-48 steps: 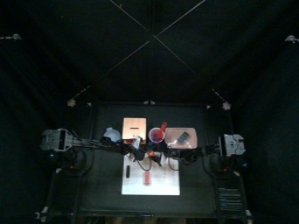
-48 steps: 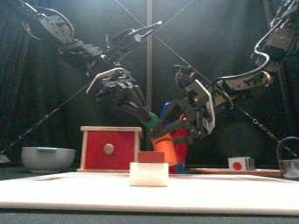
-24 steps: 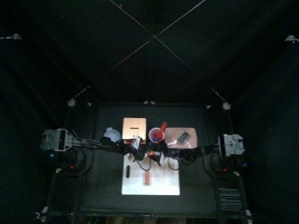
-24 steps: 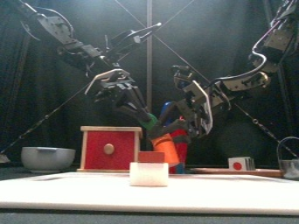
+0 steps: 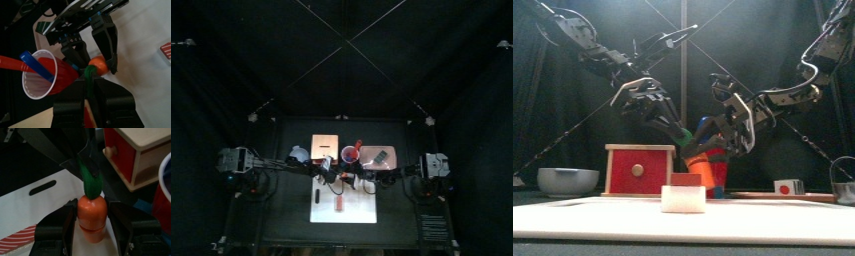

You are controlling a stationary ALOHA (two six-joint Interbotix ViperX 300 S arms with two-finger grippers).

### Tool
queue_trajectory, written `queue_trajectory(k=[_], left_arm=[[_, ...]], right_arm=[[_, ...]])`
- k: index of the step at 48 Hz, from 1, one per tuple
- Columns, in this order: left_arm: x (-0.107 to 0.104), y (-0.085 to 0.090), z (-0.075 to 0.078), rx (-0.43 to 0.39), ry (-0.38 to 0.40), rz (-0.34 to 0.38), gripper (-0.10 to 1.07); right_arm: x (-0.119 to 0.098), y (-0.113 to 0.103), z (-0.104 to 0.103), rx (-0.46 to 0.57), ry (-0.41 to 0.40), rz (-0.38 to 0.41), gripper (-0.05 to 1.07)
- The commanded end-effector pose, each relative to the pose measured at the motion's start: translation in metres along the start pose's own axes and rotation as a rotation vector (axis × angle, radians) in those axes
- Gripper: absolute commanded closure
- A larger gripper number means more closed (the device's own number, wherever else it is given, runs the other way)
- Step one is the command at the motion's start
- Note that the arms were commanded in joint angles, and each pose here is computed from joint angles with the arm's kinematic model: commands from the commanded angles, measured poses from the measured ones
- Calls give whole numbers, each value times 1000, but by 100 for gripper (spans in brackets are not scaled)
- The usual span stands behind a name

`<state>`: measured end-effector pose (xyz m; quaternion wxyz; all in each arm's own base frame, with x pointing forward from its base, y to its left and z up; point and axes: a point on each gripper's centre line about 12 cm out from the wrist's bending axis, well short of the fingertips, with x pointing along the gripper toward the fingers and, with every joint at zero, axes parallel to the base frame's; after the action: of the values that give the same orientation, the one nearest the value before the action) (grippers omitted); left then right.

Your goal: Stand up carrot

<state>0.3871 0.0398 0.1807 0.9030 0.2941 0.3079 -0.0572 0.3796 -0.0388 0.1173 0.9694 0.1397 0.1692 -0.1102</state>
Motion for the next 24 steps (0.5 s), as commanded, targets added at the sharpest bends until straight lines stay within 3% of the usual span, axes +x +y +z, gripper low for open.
queue_trajectory(k=[1, 11, 24], left_arm=[[-11, 11, 12, -30, -41, 33, 37], [-13, 8, 10, -44, -44, 27, 22], [-19, 10, 14, -59, -63, 35, 19]], right_arm=[[1, 1, 11, -11, -50, 0, 40], [2, 0, 13, -20, -72, -11, 40], [3, -1, 10, -9, -98, -21, 40]])
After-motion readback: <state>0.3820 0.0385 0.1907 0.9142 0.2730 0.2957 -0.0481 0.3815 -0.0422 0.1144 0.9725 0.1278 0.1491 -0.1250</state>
